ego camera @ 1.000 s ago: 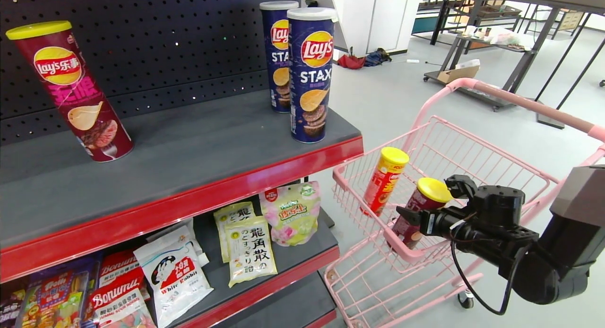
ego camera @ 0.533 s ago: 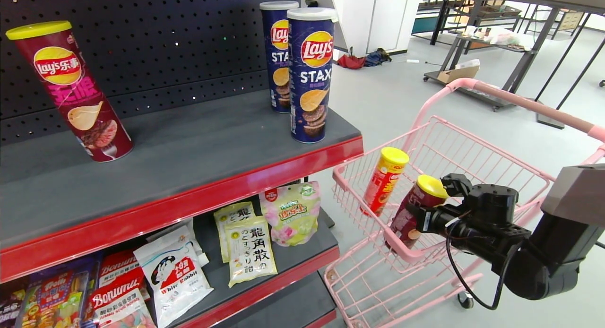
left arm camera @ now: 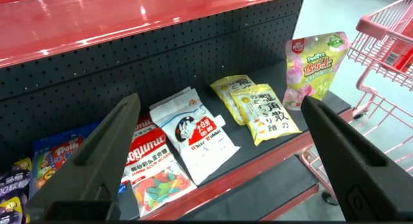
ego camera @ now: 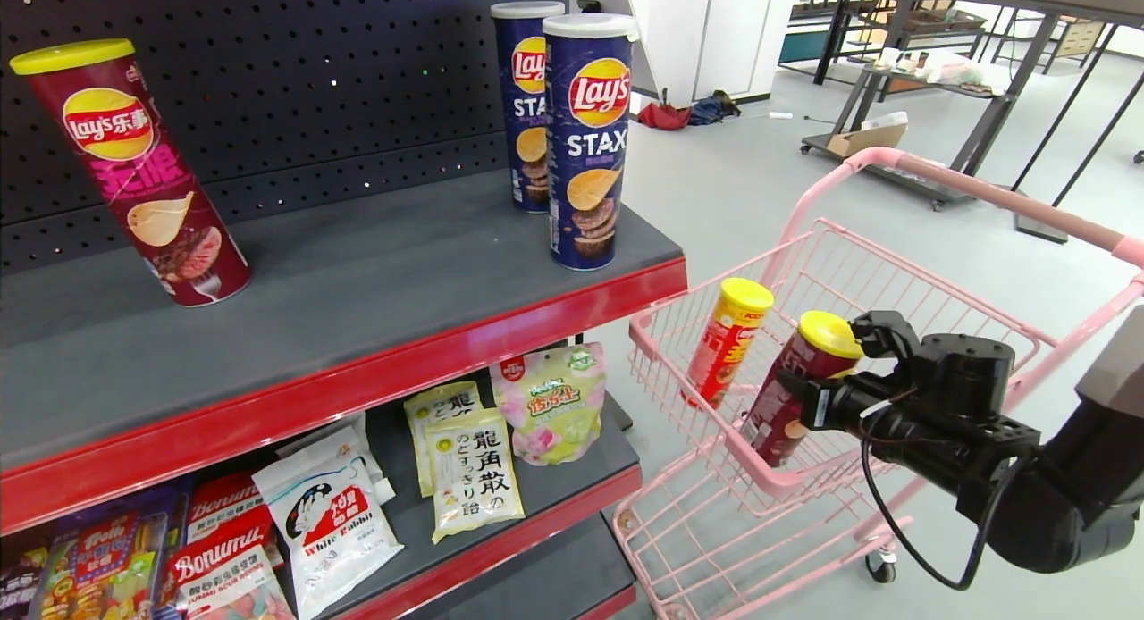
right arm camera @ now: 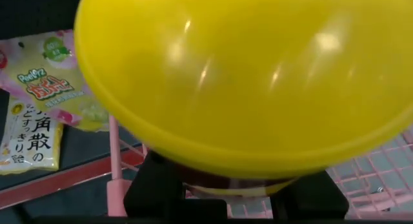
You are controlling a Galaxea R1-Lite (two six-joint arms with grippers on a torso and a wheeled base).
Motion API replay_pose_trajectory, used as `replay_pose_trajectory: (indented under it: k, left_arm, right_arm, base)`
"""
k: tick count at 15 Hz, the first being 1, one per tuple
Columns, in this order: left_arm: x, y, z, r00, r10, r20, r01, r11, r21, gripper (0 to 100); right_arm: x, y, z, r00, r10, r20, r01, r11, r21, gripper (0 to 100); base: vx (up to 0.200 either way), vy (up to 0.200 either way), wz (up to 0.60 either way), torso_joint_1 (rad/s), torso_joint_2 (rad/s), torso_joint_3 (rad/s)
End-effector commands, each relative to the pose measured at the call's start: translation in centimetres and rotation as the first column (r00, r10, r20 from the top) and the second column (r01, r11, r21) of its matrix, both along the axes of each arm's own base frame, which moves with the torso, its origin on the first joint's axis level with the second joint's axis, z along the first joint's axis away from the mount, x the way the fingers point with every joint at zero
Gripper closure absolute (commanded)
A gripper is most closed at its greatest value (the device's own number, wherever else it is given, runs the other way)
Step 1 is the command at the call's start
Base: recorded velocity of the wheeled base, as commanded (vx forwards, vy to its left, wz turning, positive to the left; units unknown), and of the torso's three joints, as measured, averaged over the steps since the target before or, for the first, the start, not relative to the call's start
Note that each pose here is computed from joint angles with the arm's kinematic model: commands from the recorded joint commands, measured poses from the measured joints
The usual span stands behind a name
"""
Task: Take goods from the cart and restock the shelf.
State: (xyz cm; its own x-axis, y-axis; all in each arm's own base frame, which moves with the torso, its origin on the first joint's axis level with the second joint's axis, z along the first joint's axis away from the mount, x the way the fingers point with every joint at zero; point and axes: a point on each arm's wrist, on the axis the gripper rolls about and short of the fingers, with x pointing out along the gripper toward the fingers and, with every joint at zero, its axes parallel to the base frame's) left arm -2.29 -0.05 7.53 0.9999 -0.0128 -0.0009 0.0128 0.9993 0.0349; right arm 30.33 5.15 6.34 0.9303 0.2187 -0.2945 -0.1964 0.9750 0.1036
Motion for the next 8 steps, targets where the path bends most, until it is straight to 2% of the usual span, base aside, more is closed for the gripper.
replay_pose_trajectory:
  k: [1,4,7,8]
  left_arm:
    - [0.0,0.0,0.0,1.000,0.000,-0.001,0.000,1.000,-0.001,0]
    - [0.0,0.0,0.0,1.000,-0.001,-0.001,0.001,1.000,-0.003,0]
    - [0.0,0.0,0.0,1.000,0.000,-0.002,-0.001,1.000,-0.003,0]
    - [0.0,0.0,0.0,1.000,-0.001,-0.001,0.001,1.000,-0.003,0]
  right_arm:
    - [-1.4,-0.3,4.1,0.993,0.004,0.118,-0.003,1.000,-0.005,100]
    - [-3.2,-0.6,9.1,0.984,0.006,0.180,-0.005,1.000,-0.007,100]
    - [-6.0,-1.1,15.3,0.968,0.018,0.252,-0.003,0.998,-0.057,100]
    - [-8.2,-1.5,17.7,0.966,0.017,0.259,0.006,0.996,-0.086,100]
  base:
    - [0.000,0.000,0.00,0.000,0.00,0.000]
    - [0.000,0.000,0.00,0.000,0.00,0.000]
    - [0.000,0.000,0.00,0.000,0.00,0.000]
    - [0.000,0.000,0.00,0.000,0.00,0.000]
